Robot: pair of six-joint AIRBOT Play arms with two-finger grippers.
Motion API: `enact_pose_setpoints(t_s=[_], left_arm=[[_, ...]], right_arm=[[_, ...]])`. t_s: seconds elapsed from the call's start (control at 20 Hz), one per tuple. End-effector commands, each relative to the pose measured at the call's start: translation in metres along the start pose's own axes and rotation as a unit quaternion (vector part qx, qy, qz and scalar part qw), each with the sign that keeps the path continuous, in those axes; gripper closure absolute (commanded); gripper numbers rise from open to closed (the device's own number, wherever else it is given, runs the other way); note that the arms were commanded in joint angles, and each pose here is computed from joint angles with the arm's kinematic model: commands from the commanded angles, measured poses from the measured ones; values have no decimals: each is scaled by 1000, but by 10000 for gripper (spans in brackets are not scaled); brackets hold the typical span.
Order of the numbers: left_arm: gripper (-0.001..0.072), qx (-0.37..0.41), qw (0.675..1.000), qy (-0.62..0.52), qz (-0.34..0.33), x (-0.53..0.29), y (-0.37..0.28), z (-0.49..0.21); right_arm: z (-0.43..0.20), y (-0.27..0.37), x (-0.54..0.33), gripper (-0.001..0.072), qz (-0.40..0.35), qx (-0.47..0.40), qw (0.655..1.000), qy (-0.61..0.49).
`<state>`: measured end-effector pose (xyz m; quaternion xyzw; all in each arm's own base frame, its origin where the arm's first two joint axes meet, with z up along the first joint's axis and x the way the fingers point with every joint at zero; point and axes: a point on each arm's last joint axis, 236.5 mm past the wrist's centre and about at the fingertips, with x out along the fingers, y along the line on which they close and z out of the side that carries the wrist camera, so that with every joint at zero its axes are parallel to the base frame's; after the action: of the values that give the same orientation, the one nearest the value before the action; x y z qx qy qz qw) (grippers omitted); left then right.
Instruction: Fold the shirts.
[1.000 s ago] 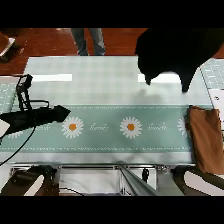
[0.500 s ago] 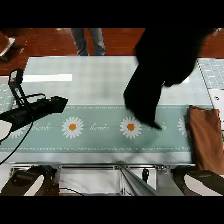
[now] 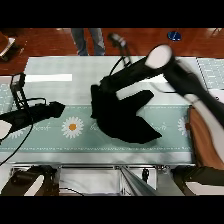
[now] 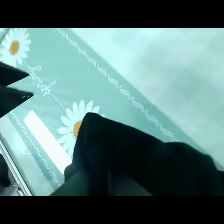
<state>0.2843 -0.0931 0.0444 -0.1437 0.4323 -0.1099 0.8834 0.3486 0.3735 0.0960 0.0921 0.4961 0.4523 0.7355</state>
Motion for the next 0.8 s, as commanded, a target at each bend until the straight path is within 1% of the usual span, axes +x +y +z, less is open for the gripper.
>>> enact_pose_setpoints(t_s=[0.0,0.05,0.15,0.25,0.3,0.35,0.4,0.45,0.5,0.55,0.65,0.75], left_arm=[[199,-26,998,57,-22,3,-8,-31],[199,-36,997,67,-31,6,-12,-38],[199,-40,995,86,-36,11,-14,-52],[198,-41,993,106,-35,9,-13,-61],[198,-43,992,116,-34,8,-12,-66],[198,-43,990,129,-33,7,-11,-71],[198,-45,988,144,-37,5,-14,-78],[198,-53,985,156,-49,5,-20,-85],[198,-67,982,162,-66,9,-29,-91],[198,-84,980,157,-84,19,-37,-95],[198,-116,978,140,-105,44,-46,-101],[198,-128,980,130,-85,68,-37,-100]], right_arm=[[-18,-4,67,450,57,99,993,25],[-20,-7,69,299,66,107,992,30],[-13,-27,44,300,67,121,990,31],[0,-66,-22,300,58,143,988,16],[3,-93,-63,300,34,151,988,-1],[-2,-128,-111,300,-17,157,987,-16],[-14,-162,-155,300,-78,171,982,-33],[-34,-196,-198,300,-144,199,968,-53],[-57,-220,-229,301,-189,232,951,-74],[-82,-236,-250,306,-214,270,933,-103],[-136,-251,-255,306,-233,331,905,-134],[-186,-249,-235,306,-235,360,894,-125]])
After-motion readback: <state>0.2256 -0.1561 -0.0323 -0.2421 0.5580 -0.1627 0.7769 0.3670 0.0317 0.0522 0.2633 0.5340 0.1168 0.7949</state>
